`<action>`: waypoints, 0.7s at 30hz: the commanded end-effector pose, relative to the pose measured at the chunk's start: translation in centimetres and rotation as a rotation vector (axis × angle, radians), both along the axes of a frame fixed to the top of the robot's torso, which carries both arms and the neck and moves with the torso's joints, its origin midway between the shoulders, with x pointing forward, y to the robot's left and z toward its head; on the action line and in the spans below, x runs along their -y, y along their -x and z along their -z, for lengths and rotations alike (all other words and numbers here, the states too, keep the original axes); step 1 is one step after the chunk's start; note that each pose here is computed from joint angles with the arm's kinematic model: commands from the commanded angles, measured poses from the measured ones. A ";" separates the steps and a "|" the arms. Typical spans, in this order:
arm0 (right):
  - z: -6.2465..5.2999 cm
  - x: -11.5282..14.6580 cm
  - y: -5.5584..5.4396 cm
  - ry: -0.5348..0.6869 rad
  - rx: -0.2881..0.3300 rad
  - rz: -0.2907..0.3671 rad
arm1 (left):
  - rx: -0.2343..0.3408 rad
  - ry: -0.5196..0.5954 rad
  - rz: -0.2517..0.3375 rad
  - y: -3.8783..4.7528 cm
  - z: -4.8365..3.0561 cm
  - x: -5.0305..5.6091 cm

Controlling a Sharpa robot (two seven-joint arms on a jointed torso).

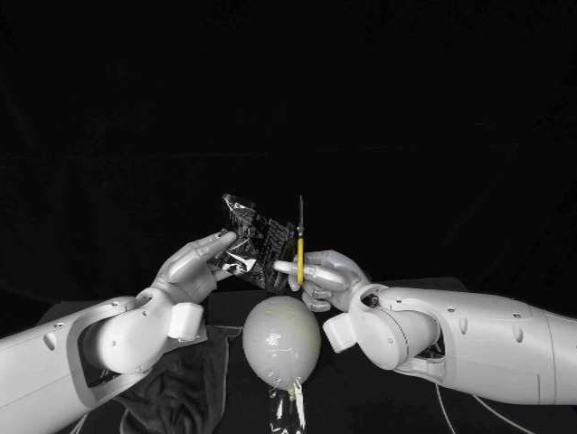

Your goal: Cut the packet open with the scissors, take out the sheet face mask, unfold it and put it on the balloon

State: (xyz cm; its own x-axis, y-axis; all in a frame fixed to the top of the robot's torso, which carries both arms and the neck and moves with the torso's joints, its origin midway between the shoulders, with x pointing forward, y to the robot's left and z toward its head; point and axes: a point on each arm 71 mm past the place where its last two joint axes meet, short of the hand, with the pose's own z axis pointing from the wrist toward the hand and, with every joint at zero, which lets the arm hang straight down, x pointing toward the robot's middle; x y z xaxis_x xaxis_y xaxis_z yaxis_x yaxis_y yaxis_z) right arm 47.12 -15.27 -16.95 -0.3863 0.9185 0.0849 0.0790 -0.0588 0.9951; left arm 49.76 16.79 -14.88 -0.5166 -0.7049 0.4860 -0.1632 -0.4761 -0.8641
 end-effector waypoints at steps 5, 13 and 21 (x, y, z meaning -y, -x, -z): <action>-0.5 -0.2 0.1 0.000 0.041 -0.014 | 0.003 -0.011 -0.013 0.02 0.07 0.2; -0.6 0.2 0.1 0.027 0.053 0.003 | -0.001 -0.028 -0.049 -0.08 0.26 -0.5; -0.7 0.3 0.3 0.052 0.062 -0.009 | 0.011 -0.070 -0.073 -0.11 0.38 -1.1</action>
State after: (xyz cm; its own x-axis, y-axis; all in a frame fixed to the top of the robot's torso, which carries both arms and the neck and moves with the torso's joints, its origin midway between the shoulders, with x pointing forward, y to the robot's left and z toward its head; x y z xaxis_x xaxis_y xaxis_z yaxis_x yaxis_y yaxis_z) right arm 46.93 -15.82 -16.58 -0.3773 0.9250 0.0445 0.0495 -0.0278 0.9984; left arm 49.88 17.89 -15.34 -0.4701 -0.7534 0.4597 -0.1449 -0.4479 -0.8822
